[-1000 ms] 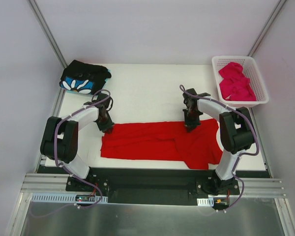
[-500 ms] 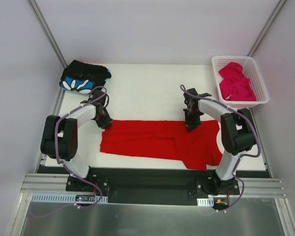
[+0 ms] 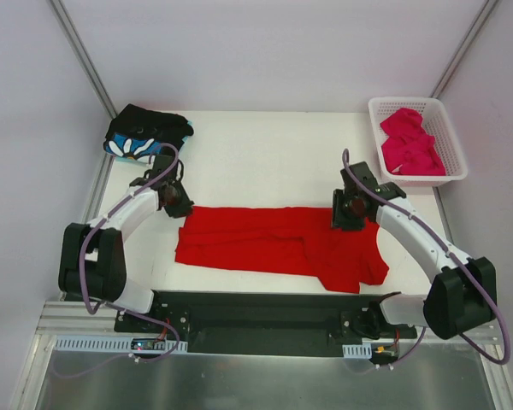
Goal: Fold and stack the t-shirts
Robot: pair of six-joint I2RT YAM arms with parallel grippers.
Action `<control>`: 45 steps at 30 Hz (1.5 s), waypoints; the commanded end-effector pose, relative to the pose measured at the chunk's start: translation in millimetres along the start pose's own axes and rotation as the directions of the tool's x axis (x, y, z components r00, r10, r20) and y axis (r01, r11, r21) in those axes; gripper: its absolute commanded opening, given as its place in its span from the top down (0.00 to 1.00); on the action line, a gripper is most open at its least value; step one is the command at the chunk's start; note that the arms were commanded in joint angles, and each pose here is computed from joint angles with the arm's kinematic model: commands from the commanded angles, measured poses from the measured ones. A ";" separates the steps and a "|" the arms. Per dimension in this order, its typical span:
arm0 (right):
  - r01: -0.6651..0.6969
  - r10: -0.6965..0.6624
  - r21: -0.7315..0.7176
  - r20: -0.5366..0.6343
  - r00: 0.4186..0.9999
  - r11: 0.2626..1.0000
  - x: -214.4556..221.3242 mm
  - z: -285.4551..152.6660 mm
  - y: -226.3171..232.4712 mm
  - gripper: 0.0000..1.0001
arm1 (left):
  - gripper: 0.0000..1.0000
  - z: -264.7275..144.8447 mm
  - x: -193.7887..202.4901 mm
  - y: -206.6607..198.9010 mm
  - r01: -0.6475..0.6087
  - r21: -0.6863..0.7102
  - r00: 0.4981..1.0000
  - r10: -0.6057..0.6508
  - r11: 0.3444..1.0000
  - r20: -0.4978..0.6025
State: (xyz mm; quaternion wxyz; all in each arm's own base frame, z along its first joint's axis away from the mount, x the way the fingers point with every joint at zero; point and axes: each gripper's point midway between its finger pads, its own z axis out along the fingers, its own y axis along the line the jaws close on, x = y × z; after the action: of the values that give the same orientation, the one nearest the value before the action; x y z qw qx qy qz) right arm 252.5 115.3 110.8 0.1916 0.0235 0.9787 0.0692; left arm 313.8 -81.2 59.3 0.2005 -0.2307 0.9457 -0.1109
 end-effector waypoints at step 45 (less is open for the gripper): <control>-0.183 0.262 0.342 -0.202 0.944 0.922 86.8 60.7 -78.2 0.72 | 0.90 -9.9 147.5 38.1 -0.230 -0.077 0.963 0.215 0.970 -0.161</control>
State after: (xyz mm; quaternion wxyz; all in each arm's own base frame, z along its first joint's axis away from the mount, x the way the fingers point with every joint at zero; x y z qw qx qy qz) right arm 185.3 70.0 14.8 0.0678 0.1620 0.9843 -0.0194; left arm 210.9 -142.5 16.0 0.1623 -0.1071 0.9756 -0.1022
